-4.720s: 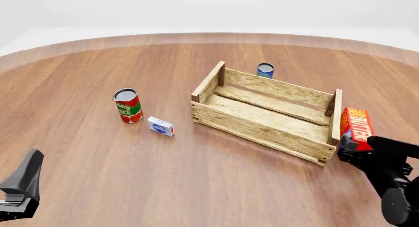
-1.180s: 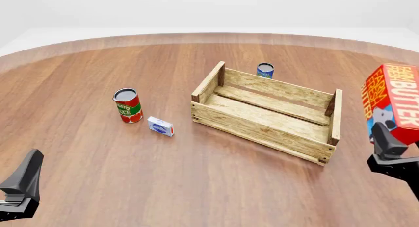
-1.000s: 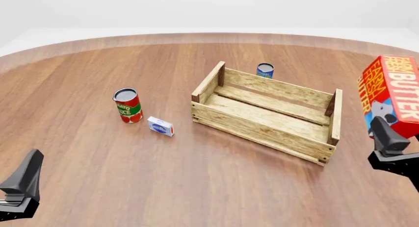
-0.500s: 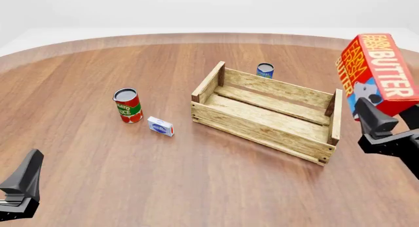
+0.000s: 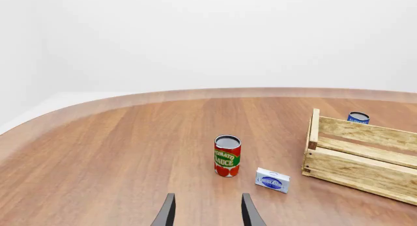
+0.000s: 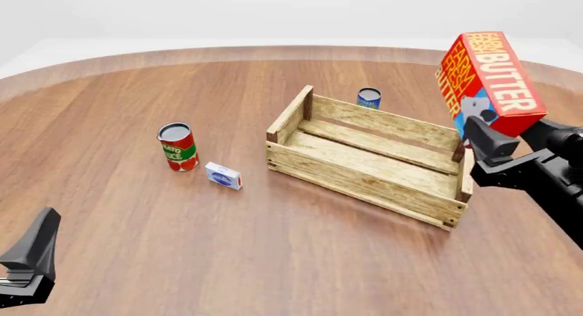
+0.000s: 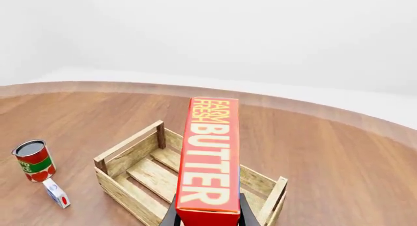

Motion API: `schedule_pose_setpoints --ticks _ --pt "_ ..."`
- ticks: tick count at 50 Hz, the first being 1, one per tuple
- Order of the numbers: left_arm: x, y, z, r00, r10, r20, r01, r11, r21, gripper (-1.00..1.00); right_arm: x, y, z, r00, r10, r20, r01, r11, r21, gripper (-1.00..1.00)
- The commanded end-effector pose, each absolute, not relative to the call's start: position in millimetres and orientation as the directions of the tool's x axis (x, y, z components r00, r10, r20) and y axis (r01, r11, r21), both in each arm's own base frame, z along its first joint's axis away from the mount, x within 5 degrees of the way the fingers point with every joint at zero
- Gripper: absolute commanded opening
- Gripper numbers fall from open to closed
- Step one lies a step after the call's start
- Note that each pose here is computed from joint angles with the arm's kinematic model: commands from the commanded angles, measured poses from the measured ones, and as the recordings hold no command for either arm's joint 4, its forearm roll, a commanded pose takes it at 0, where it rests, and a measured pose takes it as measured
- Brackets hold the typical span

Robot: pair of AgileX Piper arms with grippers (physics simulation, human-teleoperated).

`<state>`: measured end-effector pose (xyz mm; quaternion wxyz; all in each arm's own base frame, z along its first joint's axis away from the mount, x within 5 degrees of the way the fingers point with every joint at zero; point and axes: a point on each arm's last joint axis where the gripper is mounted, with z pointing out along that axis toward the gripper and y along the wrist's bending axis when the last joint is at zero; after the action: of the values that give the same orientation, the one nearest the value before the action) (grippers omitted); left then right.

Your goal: Pick up the butter and put it in the tray.

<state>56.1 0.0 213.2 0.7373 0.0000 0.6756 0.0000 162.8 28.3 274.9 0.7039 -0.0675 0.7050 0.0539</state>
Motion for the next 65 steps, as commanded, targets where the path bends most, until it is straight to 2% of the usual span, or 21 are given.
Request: schedule_pose_setpoints --ticks 1,65 --pt "56.1 0.0 213.2 0.087 0.0 -0.996 0.0 1.0 0.0 1.0 181.2 36.7 283.6 0.01 -0.003 -1.0 -0.198 0.98 -0.005 -1.0" --pt "56.1 0.0 213.2 0.087 0.0 -0.996 0.0 1.0 0.0 1.0 291.2 70.7 249.2 -0.151 -0.038 -0.988 -0.236 0.972 -0.001 -1.0"
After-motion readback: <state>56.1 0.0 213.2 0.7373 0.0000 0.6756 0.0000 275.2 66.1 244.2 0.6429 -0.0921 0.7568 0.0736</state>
